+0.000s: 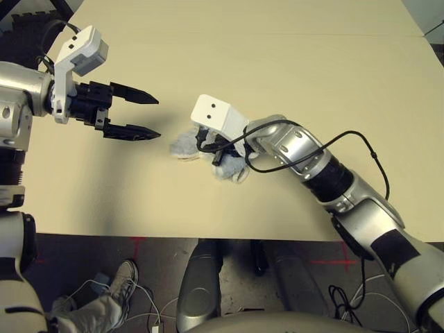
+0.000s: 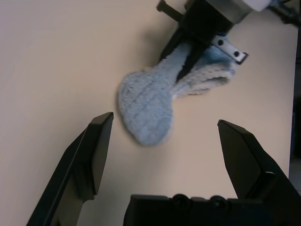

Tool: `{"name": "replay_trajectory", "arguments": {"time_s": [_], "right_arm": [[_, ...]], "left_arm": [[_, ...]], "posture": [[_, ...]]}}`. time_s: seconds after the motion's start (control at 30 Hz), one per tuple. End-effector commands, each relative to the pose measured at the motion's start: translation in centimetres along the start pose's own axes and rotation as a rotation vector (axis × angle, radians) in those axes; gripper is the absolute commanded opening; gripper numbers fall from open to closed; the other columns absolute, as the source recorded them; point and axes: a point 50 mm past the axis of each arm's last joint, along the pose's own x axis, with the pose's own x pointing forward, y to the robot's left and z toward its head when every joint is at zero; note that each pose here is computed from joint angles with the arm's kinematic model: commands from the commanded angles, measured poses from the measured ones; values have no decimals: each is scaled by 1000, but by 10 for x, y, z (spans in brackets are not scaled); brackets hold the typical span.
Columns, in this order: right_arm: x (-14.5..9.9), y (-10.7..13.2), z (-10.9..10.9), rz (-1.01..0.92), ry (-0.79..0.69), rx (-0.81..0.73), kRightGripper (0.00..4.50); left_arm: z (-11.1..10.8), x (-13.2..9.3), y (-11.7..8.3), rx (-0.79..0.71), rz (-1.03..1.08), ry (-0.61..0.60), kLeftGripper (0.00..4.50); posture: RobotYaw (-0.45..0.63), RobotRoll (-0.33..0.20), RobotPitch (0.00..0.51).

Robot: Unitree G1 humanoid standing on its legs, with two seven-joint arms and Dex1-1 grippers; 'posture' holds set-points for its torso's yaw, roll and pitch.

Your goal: Wipe the water off the table with a rag.

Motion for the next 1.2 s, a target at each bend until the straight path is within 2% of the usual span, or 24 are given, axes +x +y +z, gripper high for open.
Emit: {"name": "replay_trajectory", "arguments": {"time_s": [0.03,0.17,0.23,0.3,0.43,0.5,0.6,0.7,0.83,0.9,1.2], "right_arm": [[6,-15,-20,-70,86,-60,191],[5,-38,-49,-174,173,-87,190],[3,-44,-54,-174,170,-80,189],[1,-44,-45,-127,106,-41,189],[-12,-16,2,184,-112,169,188],[-24,-5,24,275,-170,178,188],[-34,6,40,324,-198,169,188],[-33,16,48,365,-226,225,188],[-11,41,37,448,-183,316,188],[3,47,27,417,-140,323,188],[33,59,13,324,-49,163,188]], "left_arm": [[-2,0,-1,-5,-10,16,4500],[-3,-1,-1,-9,-7,17,4500],[-4,-3,0,-15,9,25,4500],[-8,-7,1,-26,27,45,4500],[-10,-11,3,-28,50,53,4500],[-9,-11,4,-25,50,52,4500],[-9,-10,5,-22,51,50,4500],[-9,-10,6,-21,54,50,4500],[-10,-11,9,-17,66,51,4500],[-10,-11,11,-18,73,47,4500],[-13,-12,13,-30,85,49,4500]], "posture": [[216,0,284],[222,0,281],[222,0,281],[222,0,279],[220,0,278],[219,0,276],[219,0,276],[219,0,276],[219,0,276],[219,0,276],[215,0,273]]}}
